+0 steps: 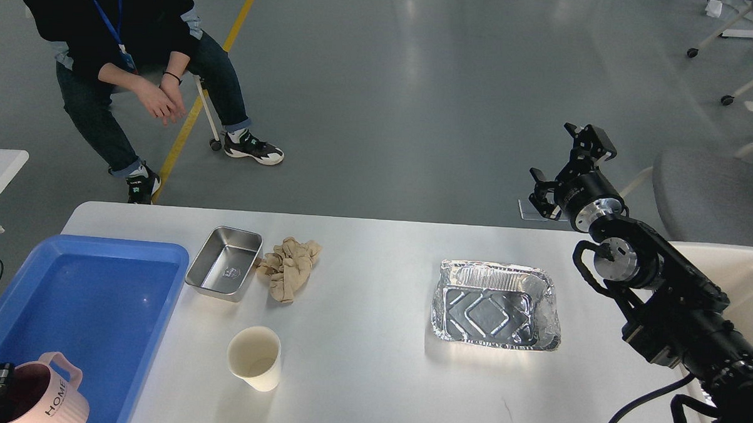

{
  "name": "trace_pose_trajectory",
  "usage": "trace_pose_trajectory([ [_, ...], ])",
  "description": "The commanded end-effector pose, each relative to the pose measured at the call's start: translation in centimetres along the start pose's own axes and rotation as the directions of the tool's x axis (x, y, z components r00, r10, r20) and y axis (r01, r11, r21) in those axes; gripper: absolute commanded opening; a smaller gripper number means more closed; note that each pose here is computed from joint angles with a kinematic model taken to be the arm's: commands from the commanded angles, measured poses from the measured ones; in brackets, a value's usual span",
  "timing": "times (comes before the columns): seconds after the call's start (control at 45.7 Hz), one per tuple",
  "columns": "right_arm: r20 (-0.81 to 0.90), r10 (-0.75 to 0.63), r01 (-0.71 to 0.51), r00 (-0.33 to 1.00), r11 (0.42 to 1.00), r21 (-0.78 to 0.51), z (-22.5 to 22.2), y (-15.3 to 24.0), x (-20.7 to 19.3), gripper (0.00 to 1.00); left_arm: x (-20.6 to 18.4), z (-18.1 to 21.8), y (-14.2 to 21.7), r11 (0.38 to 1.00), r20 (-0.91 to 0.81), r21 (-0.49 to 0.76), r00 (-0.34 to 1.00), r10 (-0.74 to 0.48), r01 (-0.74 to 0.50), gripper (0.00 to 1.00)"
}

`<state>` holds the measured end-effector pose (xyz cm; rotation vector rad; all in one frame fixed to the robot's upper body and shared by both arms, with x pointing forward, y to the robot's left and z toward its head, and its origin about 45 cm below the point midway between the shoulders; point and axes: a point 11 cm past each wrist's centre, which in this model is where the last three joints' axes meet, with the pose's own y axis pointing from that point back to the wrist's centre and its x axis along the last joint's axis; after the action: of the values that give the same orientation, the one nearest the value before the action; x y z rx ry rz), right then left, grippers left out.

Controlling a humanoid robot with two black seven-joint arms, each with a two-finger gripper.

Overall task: Tidy desktop
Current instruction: 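Lower the pink mug into the blue tray and release it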

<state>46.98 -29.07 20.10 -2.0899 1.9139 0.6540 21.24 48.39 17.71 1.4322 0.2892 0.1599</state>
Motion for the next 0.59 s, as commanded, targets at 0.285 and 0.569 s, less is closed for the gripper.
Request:
trace_pose_trajectory([
  [0.285, 0.002, -0.004, 0.004, 1.000, 1.000, 0.000, 0.0, -0.1, -0.2, 1.00, 0.2, -0.3, -0.3, 1.000, -0.010, 0.008, 1.000, 0.023, -0.023, 0.00],
  [0.569, 0.002, -0.004, 0.004, 1.000, 1.000, -0.001, 0.1, 0.0, -0.2, 1.00, 1.0, -0.6, -0.7, 0.997, -0.009, 0.026, 0.997, 0.078, -0.078, 0.00],
])
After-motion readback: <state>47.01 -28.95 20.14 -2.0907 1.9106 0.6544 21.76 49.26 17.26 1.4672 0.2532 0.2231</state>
